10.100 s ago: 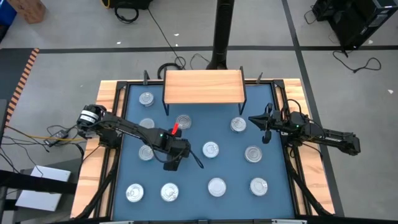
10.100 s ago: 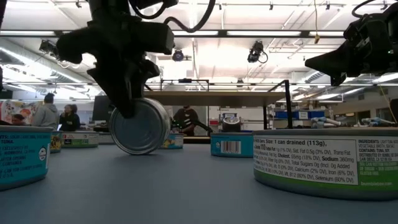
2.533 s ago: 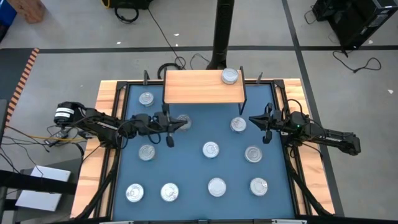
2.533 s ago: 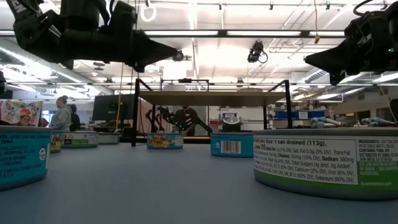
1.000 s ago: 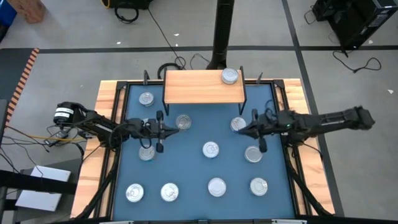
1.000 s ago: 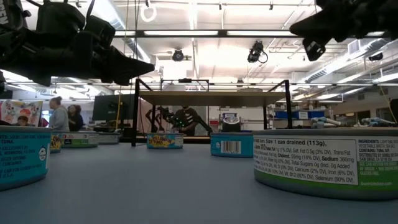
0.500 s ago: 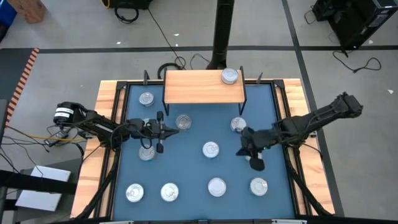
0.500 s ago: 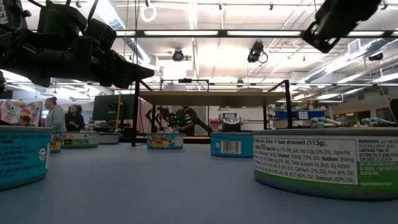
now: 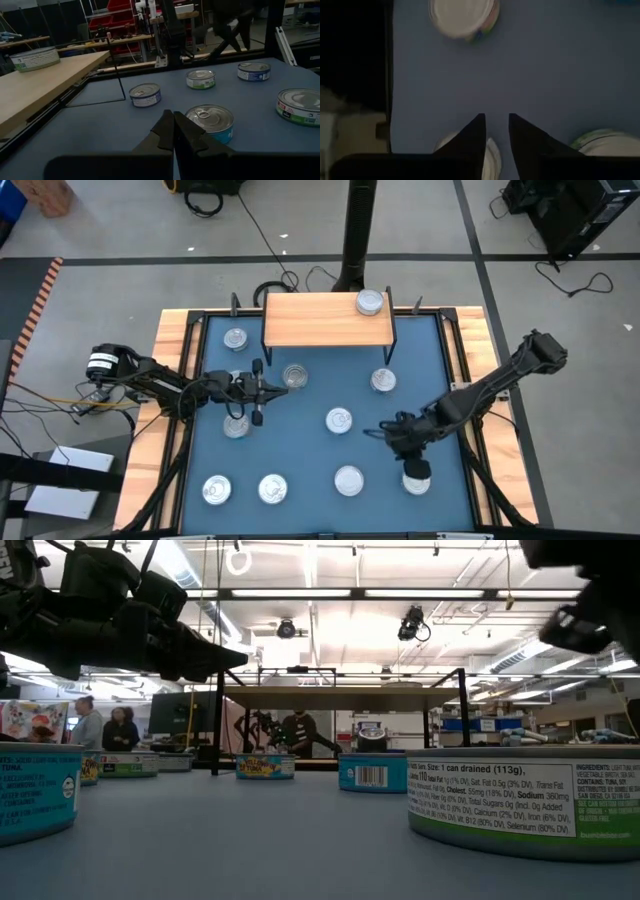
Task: Stack canned seafood by type on shelf
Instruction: Put the blue tuna can on the shelf
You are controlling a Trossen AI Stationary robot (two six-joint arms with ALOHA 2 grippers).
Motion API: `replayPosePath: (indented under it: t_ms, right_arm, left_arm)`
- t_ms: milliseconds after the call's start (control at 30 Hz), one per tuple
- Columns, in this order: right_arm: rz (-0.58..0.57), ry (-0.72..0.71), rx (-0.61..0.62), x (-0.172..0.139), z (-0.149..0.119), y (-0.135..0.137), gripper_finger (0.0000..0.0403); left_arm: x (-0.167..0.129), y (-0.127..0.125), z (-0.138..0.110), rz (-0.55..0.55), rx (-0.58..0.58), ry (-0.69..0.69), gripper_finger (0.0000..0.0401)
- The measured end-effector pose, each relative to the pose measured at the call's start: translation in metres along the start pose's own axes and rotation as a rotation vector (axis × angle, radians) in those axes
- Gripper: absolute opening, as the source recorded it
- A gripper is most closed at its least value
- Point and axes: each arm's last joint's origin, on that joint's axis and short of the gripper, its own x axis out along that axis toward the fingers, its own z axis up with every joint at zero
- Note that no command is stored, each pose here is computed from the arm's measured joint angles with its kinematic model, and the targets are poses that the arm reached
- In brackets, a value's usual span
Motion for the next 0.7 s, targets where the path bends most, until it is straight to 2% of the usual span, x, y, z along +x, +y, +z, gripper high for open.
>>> replayPosePath:
  t_ms: [300, 700]
  right_arm:
    - [0.008, 0.333, -0.014, 0.033, -0.022, 0.007, 0.0104]
    - [-0.082, 0.347, -0.055, 0.049, -0.023, 0.003, 0.0103]
  left_arm:
    - [0.000, 0.001, 0.000, 0.025, 0.005, 0.001, 0.0005]
    - [0.000, 0.001, 0.000, 0.025, 0.003, 0.001, 0.0005]
